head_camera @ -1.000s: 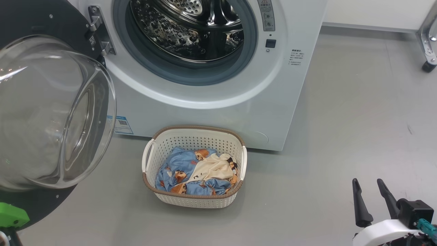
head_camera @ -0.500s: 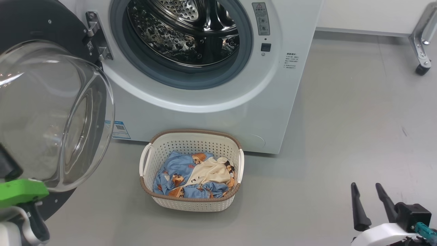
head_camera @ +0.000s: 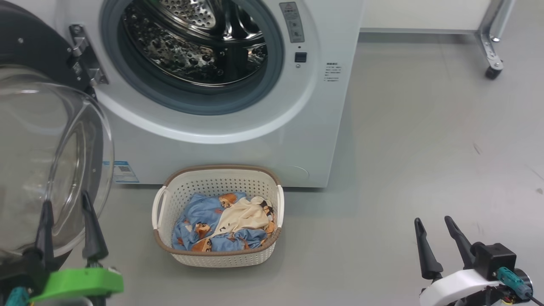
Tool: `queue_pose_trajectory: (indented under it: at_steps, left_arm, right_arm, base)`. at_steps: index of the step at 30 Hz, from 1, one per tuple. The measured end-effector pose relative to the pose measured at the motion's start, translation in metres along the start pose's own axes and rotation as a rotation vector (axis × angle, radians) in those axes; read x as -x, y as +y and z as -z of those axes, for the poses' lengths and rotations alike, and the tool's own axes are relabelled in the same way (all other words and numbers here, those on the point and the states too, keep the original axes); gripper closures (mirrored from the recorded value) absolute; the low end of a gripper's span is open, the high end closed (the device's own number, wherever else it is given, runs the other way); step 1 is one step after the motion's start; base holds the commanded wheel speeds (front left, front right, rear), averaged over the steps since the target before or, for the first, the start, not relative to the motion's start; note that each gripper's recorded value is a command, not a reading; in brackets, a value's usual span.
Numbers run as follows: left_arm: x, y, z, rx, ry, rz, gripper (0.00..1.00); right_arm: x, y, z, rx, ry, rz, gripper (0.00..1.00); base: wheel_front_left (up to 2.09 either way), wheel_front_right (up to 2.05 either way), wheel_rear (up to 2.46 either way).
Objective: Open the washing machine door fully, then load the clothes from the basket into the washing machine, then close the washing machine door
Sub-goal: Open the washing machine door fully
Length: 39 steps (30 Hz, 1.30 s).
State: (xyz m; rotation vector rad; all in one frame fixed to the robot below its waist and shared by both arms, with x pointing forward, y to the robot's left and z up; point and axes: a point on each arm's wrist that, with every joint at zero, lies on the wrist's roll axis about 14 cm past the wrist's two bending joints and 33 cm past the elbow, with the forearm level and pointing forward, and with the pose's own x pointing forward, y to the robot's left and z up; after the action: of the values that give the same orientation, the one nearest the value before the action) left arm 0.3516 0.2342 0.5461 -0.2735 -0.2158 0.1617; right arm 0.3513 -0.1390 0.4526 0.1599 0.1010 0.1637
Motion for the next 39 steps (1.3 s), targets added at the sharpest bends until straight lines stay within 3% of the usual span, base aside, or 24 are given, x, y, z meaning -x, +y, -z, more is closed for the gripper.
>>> queue_pose_trajectory:
  at_steps: [16, 22, 39]
  left_arm:
    - [0.035, -0.008, 0.084, -0.017, 0.282, 0.043, 0.00]
    - [0.036, -0.024, 0.091, -0.013, 0.301, 0.095, 0.00]
    - [0.034, -0.020, 0.088, -0.050, 0.292, 0.093, 0.00]
  right_arm:
    - [0.016, -0.011, -0.017, -0.002, -0.061, 0.050, 0.00]
    - [0.021, -0.028, -0.021, 0.011, -0.072, 0.093, 0.00]
    - [0.022, -0.034, -0.023, 0.013, -0.077, 0.113, 0.00]
  base:
    - [0.00, 0.00, 0.00]
    - [0.00, 0.00, 0.00]
    - [0.00, 0.00, 0.00]
